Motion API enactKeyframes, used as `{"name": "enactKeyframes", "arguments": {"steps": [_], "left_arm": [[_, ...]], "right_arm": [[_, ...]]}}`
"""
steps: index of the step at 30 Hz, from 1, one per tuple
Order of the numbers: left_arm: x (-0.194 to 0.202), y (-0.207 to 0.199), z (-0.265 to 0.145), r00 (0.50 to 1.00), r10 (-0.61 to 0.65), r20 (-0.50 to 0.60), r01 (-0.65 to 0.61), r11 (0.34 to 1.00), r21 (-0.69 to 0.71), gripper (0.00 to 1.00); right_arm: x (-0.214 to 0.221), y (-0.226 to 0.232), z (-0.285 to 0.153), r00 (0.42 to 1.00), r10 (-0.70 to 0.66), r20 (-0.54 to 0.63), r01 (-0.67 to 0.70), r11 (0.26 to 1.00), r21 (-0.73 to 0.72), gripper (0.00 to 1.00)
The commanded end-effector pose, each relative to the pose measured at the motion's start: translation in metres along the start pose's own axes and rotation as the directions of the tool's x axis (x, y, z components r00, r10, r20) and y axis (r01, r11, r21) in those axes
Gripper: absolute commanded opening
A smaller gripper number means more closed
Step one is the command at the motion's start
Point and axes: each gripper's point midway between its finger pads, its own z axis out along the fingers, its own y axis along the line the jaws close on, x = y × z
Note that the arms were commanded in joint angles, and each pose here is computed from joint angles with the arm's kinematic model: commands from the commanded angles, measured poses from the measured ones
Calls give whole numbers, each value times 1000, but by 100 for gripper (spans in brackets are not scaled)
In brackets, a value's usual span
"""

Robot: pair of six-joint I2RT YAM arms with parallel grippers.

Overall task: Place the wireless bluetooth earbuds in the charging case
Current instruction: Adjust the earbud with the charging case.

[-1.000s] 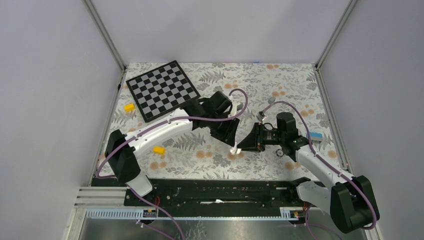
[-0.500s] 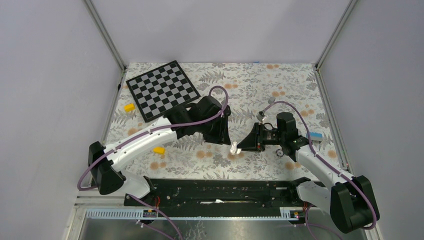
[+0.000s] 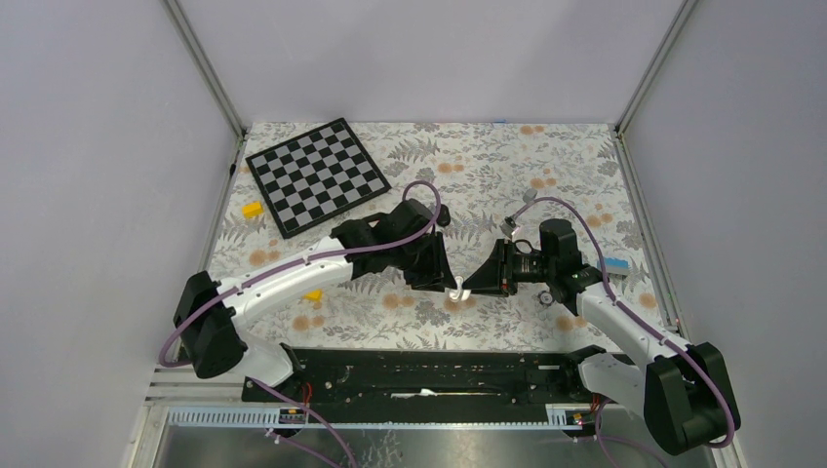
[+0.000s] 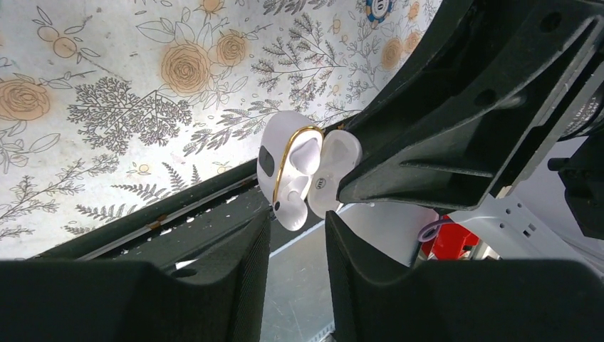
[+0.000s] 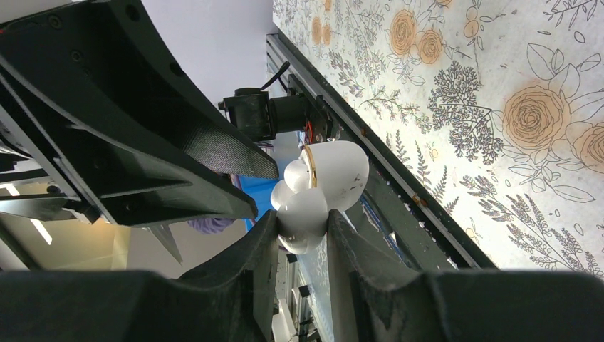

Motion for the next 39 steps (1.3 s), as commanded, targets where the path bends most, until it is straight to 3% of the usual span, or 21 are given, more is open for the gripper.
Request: {"name": "enactKeyframes", "arguments": {"steps": [1, 19, 23, 39], "left_arm": [[-3, -13, 5, 999, -35, 8, 35, 997, 70, 35], [-2, -18, 11, 1000, 20, -17, -18, 996, 83, 24], [-3, -17, 13, 999, 45, -22, -43, 997, 69, 17], [-22, -10, -3, 987, 142, 76, -140, 990, -19, 29]], "right_arm": [[1, 8, -2, 999, -31, -5, 31, 999, -16, 0], [3, 7, -2, 1000, -30, -4, 30, 999, -16, 0], [3, 6, -2, 1000, -27, -3, 27, 1000, -13, 0], [3, 5, -2, 1000, -25, -4, 25, 1000, -12, 0]]}}
